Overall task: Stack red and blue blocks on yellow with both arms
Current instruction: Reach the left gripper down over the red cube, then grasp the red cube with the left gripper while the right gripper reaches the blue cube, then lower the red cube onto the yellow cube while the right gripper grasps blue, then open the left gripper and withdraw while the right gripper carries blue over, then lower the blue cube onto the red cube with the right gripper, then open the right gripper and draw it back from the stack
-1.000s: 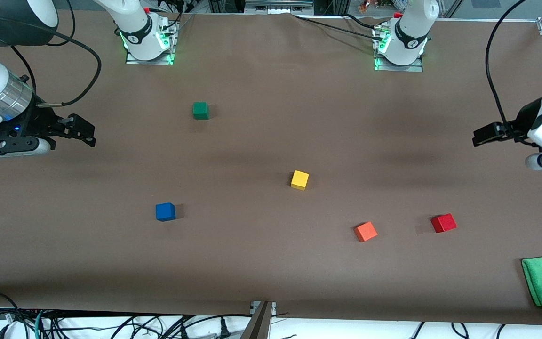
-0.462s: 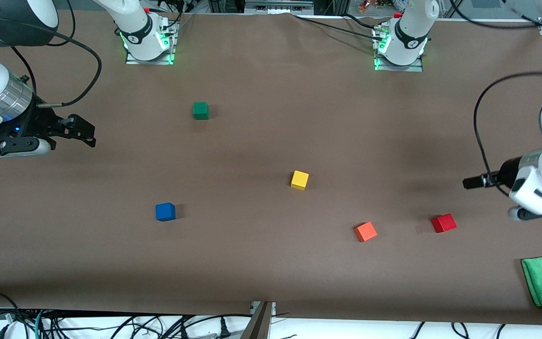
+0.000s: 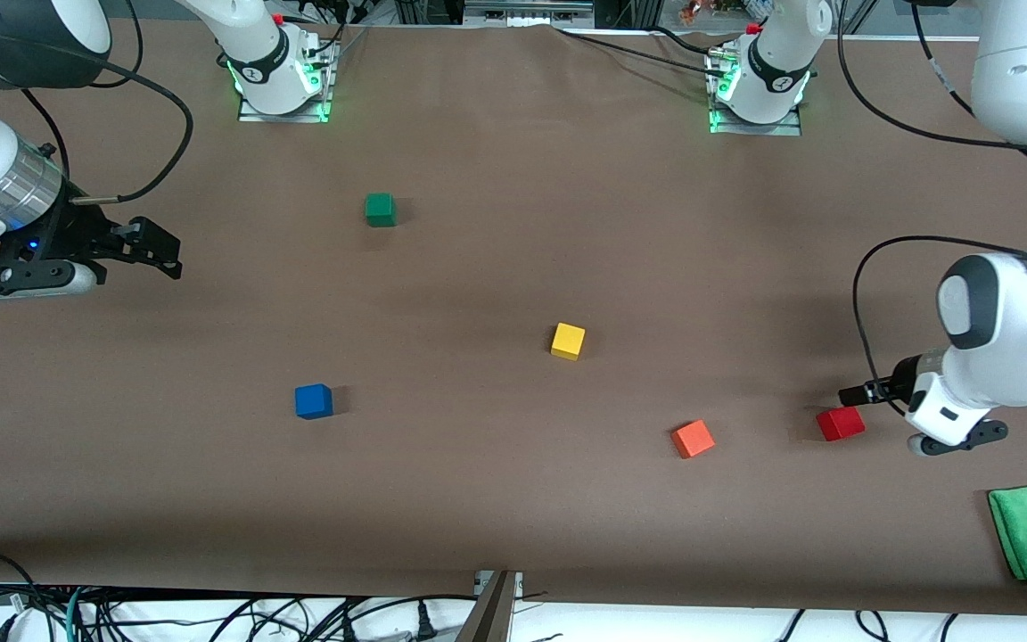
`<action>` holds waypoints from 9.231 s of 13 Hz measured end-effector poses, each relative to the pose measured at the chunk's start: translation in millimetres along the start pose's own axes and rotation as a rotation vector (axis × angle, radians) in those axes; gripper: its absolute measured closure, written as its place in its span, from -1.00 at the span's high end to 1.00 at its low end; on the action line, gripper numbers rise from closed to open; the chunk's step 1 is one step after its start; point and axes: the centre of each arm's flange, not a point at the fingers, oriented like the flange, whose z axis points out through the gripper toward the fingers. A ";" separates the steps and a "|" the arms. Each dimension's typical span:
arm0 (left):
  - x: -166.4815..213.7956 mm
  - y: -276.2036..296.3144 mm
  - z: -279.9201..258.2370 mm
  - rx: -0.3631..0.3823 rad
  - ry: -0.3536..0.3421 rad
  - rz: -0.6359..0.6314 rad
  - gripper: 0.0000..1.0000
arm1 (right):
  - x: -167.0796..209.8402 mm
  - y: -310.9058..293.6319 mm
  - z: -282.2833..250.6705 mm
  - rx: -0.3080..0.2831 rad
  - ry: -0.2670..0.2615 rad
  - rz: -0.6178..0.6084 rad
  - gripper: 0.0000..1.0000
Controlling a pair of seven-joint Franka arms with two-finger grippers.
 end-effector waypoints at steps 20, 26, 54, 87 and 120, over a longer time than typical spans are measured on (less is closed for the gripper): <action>8.1 19.4 67.5 -0.048 0.085 -0.041 0.12 | 60.4 -39.4 184.3 0.011 -0.040 -0.117 1.00; -75.4 221.5 -17.0 0.005 -0.017 0.254 0.12 | 83.7 -63.7 322.0 0.020 0.040 -0.125 0.99; -247.2 444.0 51.1 0.054 0.030 0.577 0.12 | 89.6 -163.8 159.0 0.077 -0.105 0.068 0.08; -126.2 125.8 -294.7 0.131 0.007 0.278 1.00 | -6.5 -459.1 222.4 0.223 0.018 0.635 0.08; -126.2 41.5 -299.3 0.067 -0.052 0.159 1.00 | 17.0 -425.0 178.4 0.112 0.095 0.586 1.00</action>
